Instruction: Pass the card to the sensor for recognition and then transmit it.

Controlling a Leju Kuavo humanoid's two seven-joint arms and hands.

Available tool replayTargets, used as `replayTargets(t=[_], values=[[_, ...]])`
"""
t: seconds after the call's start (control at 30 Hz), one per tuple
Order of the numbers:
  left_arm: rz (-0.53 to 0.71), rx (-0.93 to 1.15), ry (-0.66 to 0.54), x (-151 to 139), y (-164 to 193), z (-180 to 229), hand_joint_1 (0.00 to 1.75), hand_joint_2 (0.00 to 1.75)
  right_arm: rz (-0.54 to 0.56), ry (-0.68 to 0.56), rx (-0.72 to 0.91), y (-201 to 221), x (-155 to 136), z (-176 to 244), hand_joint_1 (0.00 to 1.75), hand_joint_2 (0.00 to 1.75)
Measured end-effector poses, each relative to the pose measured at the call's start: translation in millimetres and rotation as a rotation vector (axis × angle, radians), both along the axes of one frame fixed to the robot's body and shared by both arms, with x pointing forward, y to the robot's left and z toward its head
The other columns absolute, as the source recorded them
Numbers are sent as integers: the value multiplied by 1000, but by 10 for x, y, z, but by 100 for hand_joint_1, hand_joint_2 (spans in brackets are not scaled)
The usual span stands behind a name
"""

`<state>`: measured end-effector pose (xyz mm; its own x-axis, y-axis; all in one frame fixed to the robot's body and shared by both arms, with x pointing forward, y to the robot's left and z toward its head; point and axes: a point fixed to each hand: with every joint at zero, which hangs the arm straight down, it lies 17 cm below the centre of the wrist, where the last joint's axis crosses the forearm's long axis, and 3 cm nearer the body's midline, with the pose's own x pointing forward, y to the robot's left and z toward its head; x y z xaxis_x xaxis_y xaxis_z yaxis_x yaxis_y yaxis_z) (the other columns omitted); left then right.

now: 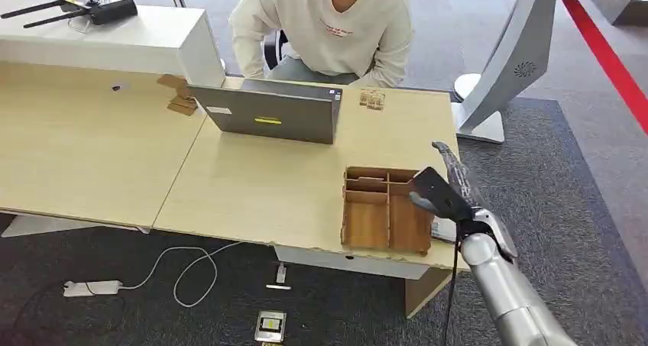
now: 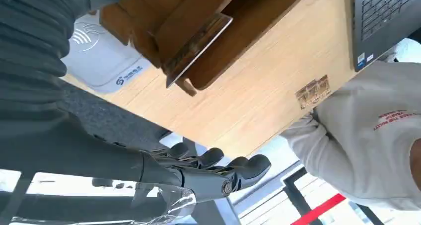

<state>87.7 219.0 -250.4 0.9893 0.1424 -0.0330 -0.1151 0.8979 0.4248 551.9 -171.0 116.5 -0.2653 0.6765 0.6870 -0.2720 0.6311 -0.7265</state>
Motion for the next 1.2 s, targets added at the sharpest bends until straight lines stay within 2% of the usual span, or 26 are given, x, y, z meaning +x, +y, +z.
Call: replayTargets(t=[0.6, 0.63, 0.67, 0.7, 1.2], values=[[-14, 10, -10, 25, 16, 5, 0, 0, -3, 26, -11, -71, -13, -99, 0, 175], [-15, 11, -11, 26, 19, 5, 0, 0, -2, 27, -11, -69, -14, -100, 7, 175], [-15, 11, -11, 27, 17, 6, 0, 0, -1, 26, -13, -68, -15, -100, 152, 175], [-15, 11, -12, 27, 18, 6, 0, 0, 0, 27, -14, -67, -16, -101, 175, 175], [-12, 23, -17, 34, 41, 11, 0, 0, 7, 56, -22, -66, -32, -142, 175, 175]])
